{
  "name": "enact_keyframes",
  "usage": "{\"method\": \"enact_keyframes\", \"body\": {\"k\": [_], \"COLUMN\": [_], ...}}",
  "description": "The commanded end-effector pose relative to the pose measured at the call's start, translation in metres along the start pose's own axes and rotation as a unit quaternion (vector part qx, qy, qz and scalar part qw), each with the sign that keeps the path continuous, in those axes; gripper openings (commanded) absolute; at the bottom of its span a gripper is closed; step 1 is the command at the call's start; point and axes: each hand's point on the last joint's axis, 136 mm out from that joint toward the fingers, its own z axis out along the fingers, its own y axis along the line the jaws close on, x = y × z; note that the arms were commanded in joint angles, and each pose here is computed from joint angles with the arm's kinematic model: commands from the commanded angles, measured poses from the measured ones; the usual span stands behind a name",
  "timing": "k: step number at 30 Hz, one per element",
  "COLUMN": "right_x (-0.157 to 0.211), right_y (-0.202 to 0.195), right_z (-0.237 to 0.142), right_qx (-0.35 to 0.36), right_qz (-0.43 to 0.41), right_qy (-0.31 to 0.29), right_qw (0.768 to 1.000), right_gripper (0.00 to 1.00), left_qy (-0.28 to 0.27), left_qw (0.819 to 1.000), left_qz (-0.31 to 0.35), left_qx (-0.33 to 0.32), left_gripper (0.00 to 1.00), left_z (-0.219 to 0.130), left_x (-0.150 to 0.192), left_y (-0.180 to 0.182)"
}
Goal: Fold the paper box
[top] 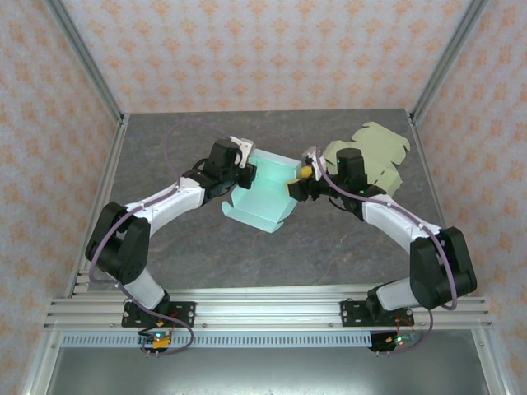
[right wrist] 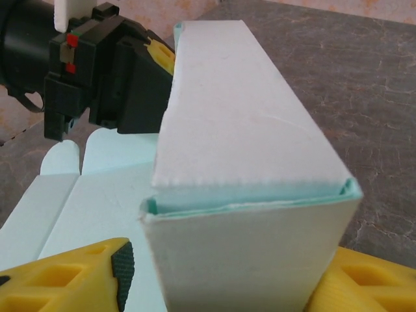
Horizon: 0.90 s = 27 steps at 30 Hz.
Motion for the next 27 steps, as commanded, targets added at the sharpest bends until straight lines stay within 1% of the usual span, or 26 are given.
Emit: {"method": "enact_keyframes", "body": {"k": [1, 6, 10, 12, 14, 16, 17, 19, 20, 22, 24, 27], "right_x": [-0.015, -0.028, -0.027, -0.023, -0.021, -0.022, -0.023, -0.025, -0.028, -0.034, -0.04, -0.05], "right_y": [0.009, 0.003, -0.005, -0.01, -0.014, -0.015, -0.016, -0.018, -0.02, -0.021, -0.023, -0.03], "right_z": [-0.006, 0.002, 0.011, 0.015, 0.017, 0.02, 0.021, 0.021, 0.019, 0.013, 0.005, -0.012], "right_qx": [-0.036, -0.043, -0.041, -0.027, -0.009, 0.001, 0.009, 0.019, 0.027, 0.038, 0.053, 0.084], "right_qz": [-0.025, -0.01, 0.013, 0.017, 0.015, 0.012, 0.016, 0.033, 0.04, 0.052, 0.062, 0.077], "right_qy": [-0.009, -0.014, -0.006, 0.004, 0.003, -0.006, -0.012, -0.028, -0.041, -0.066, -0.085, -0.107], "right_qw": [0.999, 0.999, 0.999, 0.999, 1.0, 1.0, 1.0, 0.999, 0.998, 0.996, 0.993, 0.988], "right_gripper": [0.64, 0.53, 0.44, 0.39, 0.32, 0.3, 0.34, 0.51, 0.55, 0.59, 0.62, 0.64], "left_qy": [-0.034, -0.035, -0.035, -0.035, -0.031, -0.03, -0.034, -0.036, -0.033, -0.024, -0.016, -0.009], "left_qw": [0.999, 0.999, 0.999, 0.999, 0.999, 1.0, 0.999, 0.999, 0.998, 0.996, 0.995, 0.99], "left_qz": [0.019, 0.025, 0.027, 0.026, 0.016, 0.002, -0.008, -0.039, -0.055, -0.078, -0.087, -0.105], "left_qx": [0.008, 0.021, 0.025, 0.017, 0.002, 0.002, 0.006, -0.005, -0.016, -0.035, -0.049, -0.09], "left_gripper": [0.0, 0.0, 0.0, 0.0, 0.0, 0.0, 0.0, 0.0, 0.0, 0.0, 0.0, 0.0], "left_z": [-0.012, -0.012, -0.013, -0.013, -0.012, -0.011, -0.01, -0.006, -0.003, 0.002, 0.006, 0.004], "left_x": [-0.018, -0.016, -0.015, -0.015, -0.015, -0.015, -0.015, -0.013, -0.012, -0.009, -0.006, -0.001], "left_y": [-0.003, -0.007, -0.008, -0.005, 0.0, 0.0, 0.0, 0.004, 0.008, 0.016, 0.021, 0.037]}}
